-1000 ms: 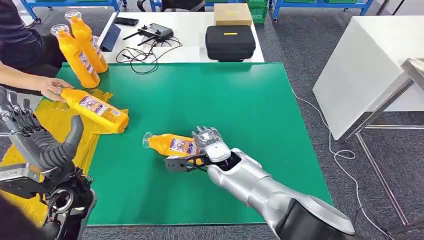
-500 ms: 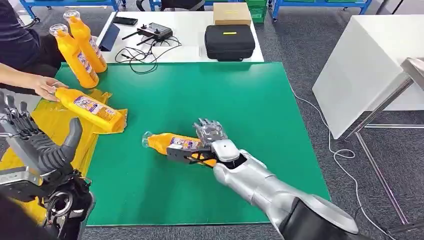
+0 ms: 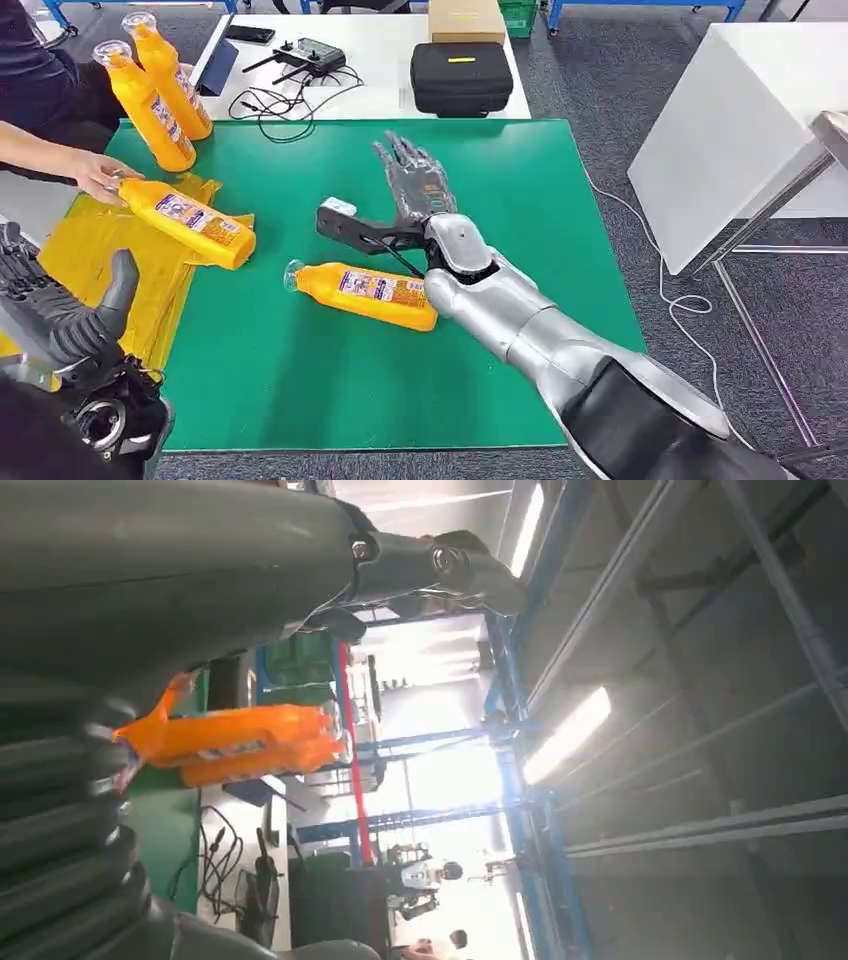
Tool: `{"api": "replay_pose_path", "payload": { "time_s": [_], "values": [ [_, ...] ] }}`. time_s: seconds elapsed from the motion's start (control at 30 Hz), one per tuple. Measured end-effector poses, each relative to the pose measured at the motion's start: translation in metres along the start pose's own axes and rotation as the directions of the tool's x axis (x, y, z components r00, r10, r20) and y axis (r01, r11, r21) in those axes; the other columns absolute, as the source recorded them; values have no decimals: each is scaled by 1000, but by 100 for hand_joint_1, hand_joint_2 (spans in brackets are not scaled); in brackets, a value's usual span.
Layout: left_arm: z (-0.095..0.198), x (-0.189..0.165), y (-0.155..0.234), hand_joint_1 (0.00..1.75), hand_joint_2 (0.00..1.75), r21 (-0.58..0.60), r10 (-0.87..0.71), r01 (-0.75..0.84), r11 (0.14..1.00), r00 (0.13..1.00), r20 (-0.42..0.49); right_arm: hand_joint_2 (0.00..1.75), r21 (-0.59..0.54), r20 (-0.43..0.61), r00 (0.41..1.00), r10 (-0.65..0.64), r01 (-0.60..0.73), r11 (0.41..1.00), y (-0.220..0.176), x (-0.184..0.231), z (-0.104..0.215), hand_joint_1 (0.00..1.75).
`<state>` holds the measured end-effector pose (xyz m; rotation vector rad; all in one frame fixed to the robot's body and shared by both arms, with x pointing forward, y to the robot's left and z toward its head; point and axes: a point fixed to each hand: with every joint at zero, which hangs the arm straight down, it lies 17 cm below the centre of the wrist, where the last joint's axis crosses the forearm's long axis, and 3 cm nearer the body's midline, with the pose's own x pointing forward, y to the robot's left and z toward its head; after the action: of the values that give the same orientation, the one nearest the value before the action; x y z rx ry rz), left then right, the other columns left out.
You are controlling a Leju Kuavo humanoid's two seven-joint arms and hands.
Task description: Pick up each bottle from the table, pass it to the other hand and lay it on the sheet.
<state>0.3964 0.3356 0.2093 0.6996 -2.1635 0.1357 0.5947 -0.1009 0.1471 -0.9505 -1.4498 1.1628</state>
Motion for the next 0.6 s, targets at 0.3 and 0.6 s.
{"api": "replay_pose_path", "payload": {
  "time_s": [0.3,0.6],
  "values": [
    [2,1,1,0,175,-19,-5,6,1000,1000,7,175,-147,201,973,-118,149,978,-104,65,-12,0],
    [-15,4,-1,0,175,-12,13,-13,1000,999,30,175,156,258,953,-162,124,980,-15,106,15,0]
  ]
}}
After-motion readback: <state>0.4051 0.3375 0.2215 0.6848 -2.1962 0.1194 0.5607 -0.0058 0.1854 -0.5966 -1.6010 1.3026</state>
